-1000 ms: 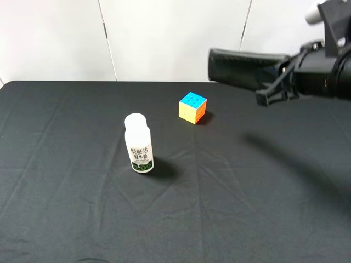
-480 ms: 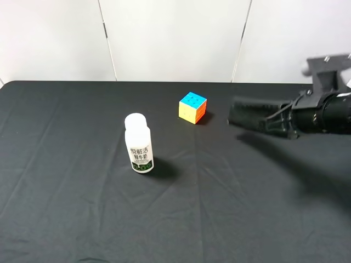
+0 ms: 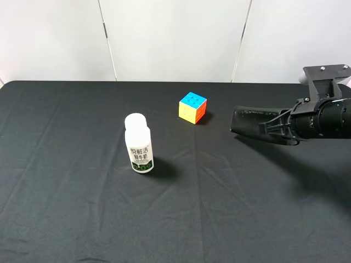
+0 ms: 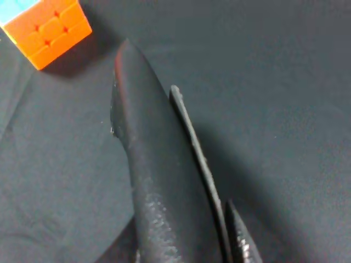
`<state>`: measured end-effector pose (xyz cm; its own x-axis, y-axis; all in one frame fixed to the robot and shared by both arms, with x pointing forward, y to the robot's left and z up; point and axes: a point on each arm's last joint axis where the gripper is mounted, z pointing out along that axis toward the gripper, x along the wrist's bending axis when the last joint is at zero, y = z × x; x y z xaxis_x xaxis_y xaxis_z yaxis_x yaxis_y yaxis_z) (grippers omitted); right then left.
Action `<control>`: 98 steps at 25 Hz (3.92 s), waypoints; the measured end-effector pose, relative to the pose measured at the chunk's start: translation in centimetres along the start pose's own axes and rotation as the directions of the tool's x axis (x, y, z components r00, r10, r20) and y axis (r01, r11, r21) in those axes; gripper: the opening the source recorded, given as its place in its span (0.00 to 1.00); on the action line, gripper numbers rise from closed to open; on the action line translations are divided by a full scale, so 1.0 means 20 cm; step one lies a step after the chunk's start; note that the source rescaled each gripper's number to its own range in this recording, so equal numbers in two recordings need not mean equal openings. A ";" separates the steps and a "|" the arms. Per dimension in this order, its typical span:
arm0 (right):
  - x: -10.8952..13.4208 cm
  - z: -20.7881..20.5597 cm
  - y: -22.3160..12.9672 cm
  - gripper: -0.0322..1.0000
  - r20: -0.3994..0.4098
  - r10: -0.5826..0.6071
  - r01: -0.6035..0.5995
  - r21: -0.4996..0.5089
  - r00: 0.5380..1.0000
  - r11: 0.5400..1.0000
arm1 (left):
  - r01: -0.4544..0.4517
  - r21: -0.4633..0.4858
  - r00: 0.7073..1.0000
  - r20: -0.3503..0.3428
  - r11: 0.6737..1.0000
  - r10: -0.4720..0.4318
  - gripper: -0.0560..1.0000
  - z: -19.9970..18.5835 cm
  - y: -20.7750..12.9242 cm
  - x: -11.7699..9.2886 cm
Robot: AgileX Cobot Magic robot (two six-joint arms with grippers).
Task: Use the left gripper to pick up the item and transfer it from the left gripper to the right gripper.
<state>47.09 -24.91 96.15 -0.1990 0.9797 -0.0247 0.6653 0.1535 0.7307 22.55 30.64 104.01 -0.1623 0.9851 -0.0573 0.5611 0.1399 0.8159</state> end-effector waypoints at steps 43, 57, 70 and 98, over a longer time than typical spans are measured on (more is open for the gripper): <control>0.07 -0.34 0.11 1.00 -0.185 0.035 -0.064 -0.154 0.982 0.986 | 0.000 0.000 1.000 0.000 1.000 0.000 0.98 0.00 0.00 0.00; 0.01 -0.76 0.26 1.00 -0.064 -0.028 0.023 -0.074 0.998 0.997 | 0.000 0.000 1.000 0.000 1.000 0.000 0.98 0.00 0.00 0.00; -0.02 -1.14 -0.10 1.00 -0.034 -0.035 0.032 -0.097 0.999 0.995 | 0.000 0.000 1.000 0.000 1.000 0.000 0.98 0.00 0.00 0.00; -0.02 -1.20 -0.48 1.00 -0.051 0.022 -0.037 -0.317 0.998 0.948 | 0.000 0.000 1.000 -0.001 1.000 0.000 0.98 0.00 0.00 0.00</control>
<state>23.48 -29.90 105.50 -0.2206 0.9750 0.0263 0.4098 0.0682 0.9096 22.55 30.65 104.02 -0.1628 0.9850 -0.0566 0.5610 0.1396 0.8159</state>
